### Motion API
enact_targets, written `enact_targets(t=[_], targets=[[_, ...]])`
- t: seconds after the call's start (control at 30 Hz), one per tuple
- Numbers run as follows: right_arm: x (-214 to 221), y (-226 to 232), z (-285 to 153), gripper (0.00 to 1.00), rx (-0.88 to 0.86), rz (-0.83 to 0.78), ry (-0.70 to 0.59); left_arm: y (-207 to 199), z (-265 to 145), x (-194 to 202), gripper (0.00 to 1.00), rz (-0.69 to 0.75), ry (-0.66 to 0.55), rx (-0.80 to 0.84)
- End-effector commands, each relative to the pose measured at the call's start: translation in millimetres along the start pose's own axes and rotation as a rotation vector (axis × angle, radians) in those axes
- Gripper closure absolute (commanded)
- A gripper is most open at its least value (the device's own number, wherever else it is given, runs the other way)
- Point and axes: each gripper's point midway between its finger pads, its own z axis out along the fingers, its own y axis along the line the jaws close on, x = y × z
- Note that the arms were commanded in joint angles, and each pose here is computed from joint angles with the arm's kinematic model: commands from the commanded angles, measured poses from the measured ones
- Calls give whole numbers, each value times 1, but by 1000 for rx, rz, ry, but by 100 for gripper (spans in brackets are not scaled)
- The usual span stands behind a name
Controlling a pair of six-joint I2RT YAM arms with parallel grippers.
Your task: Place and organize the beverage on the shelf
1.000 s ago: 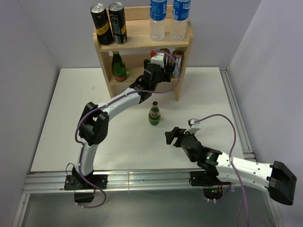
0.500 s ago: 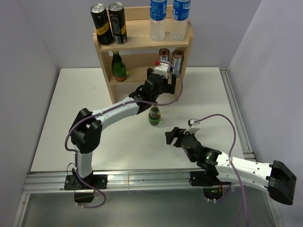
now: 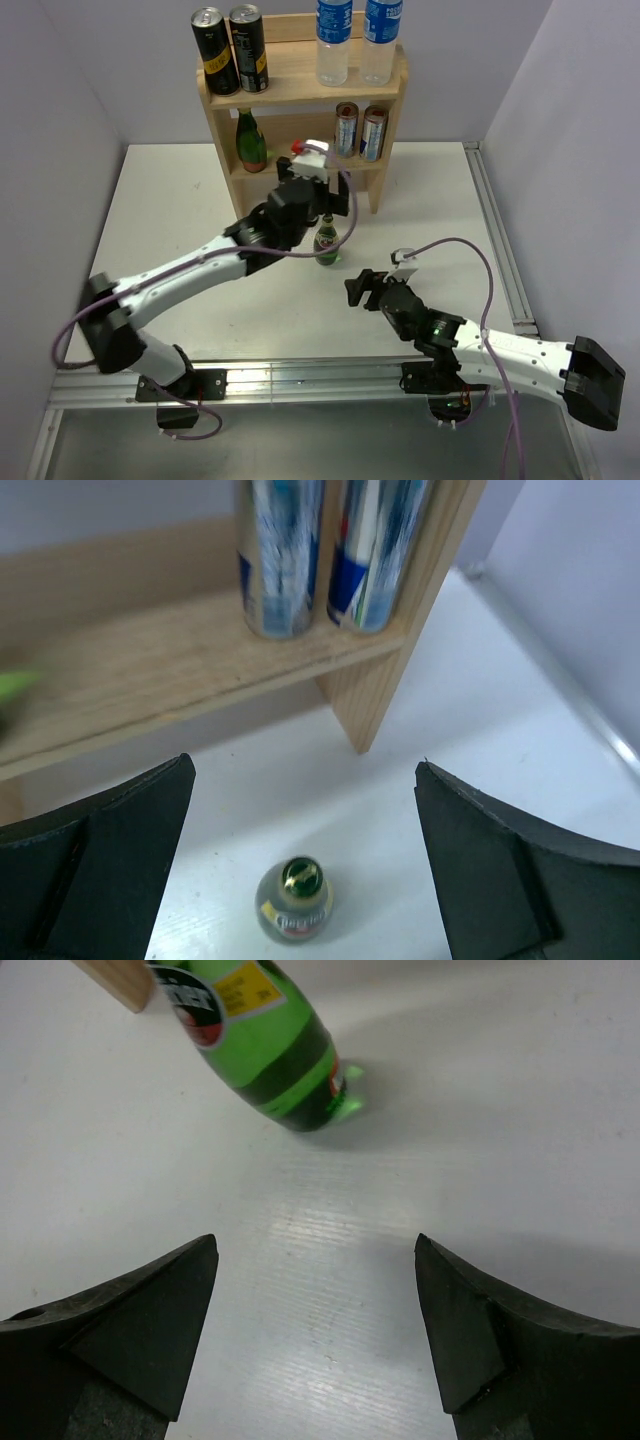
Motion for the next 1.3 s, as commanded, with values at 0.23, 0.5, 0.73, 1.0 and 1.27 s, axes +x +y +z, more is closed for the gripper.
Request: enact_targets(t=[0.23,0.5,0.73,1.0,1.27], targets=[[-59,88,23,10,-151,-138,-68,72,-99,45,1,-197,20,-108],[-41,106,78,10,-99,-194,12,89,-112,158,1,-281,150,-124],[-30,100,97,10,-43,-205,20,102,-124,195,1,-310,159,-131],[-26,94,120,10,19,-230,-21,102,-123,229,1,-344,184,-122],[-35,78,138,11,72,-213,-86,104,-124,246,1,-339,199,-118]])
